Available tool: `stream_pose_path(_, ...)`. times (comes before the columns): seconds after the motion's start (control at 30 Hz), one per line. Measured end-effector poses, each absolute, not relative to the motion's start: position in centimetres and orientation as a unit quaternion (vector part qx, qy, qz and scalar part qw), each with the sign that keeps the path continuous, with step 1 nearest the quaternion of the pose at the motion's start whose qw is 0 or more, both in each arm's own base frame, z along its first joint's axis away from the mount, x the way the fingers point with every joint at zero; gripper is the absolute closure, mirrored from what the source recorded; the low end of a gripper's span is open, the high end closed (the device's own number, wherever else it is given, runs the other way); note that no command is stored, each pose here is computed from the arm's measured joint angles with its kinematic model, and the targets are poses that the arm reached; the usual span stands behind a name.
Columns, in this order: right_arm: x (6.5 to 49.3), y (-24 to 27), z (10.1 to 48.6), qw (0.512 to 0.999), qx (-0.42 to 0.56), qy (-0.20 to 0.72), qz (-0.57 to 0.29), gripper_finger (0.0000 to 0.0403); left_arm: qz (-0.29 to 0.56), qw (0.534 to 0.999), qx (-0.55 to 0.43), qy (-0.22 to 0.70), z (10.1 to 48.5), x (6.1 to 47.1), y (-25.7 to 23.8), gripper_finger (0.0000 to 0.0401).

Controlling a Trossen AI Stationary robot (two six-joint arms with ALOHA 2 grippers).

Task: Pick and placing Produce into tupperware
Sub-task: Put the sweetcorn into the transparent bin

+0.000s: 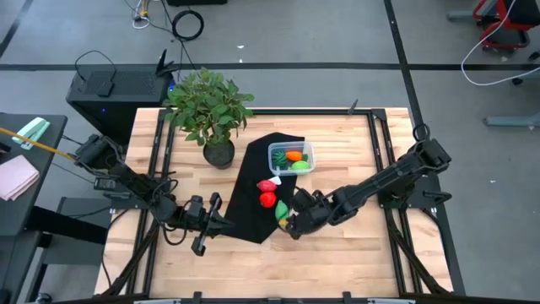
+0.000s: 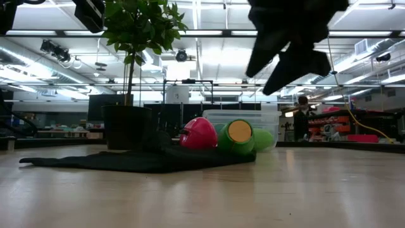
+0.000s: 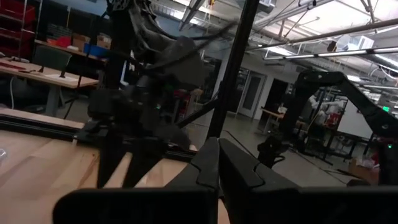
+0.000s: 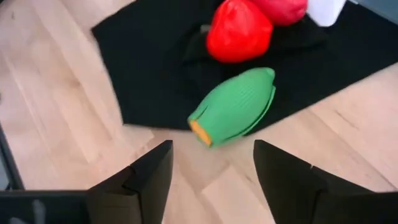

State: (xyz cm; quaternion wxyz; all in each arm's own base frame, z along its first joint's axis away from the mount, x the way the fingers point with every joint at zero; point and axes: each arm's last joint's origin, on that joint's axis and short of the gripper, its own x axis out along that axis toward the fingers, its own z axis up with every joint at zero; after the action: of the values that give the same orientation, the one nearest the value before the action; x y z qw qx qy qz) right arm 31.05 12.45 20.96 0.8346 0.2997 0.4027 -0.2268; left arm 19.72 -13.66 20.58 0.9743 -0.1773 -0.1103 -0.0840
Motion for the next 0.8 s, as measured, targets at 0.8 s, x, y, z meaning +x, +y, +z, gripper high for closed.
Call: stream_pose_path(0.8, 32.6, 8.6, 20.9, 0.754, 0.436, 0.423, -0.249, 0.0149, -0.084, 0.975, -0.176, -0.104, 20.5, 19.8, -13.7, 0.0377)
